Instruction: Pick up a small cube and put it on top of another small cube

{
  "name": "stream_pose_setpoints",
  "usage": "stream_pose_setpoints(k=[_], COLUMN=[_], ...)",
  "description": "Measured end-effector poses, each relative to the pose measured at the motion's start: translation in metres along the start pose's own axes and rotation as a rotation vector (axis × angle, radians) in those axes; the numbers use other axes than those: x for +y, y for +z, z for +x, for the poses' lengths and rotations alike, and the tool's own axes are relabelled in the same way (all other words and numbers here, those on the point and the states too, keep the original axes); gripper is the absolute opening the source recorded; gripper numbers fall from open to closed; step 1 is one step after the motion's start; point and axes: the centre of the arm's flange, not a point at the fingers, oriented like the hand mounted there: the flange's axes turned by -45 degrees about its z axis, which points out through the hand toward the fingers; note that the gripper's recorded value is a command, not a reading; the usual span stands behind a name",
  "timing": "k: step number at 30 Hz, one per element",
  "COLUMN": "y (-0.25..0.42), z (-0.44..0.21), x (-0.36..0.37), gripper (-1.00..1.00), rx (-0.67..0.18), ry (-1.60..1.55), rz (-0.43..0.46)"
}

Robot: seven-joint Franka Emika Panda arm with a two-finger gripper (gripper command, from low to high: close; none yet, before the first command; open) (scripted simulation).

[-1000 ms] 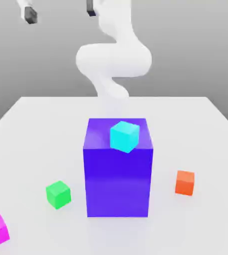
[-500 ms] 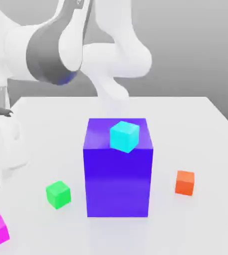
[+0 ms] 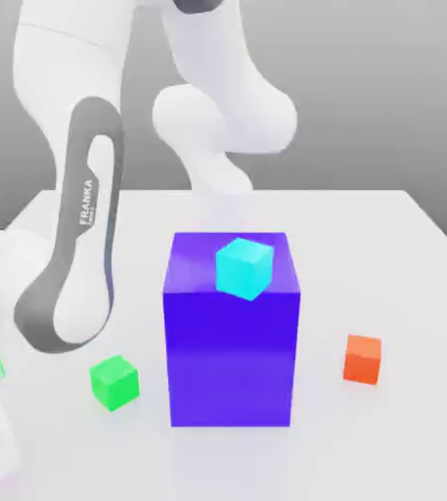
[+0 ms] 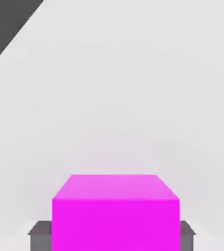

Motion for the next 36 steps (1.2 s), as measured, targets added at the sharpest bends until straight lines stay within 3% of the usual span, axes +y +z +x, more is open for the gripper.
stream_pose_setpoints(k=[7, 20, 29, 30, 36], y=[-0.055, -0.106, -0.053, -0.046, -0.043], z=[-0.006, -0.149, -0.181, -0.182, -0.182], x=[0.001, 0.011, 0.017, 0.018, 0.019], gripper=[-1.00, -1.00, -1.00, 1.00, 1.00], rx=[-0.004, -0.015, -0.001, -0.001, -0.001], ry=[0.006, 0.074, 0.084, 0.086, 0.087], rz=[0.004, 0.020, 0.001, 0.001, 0.000])
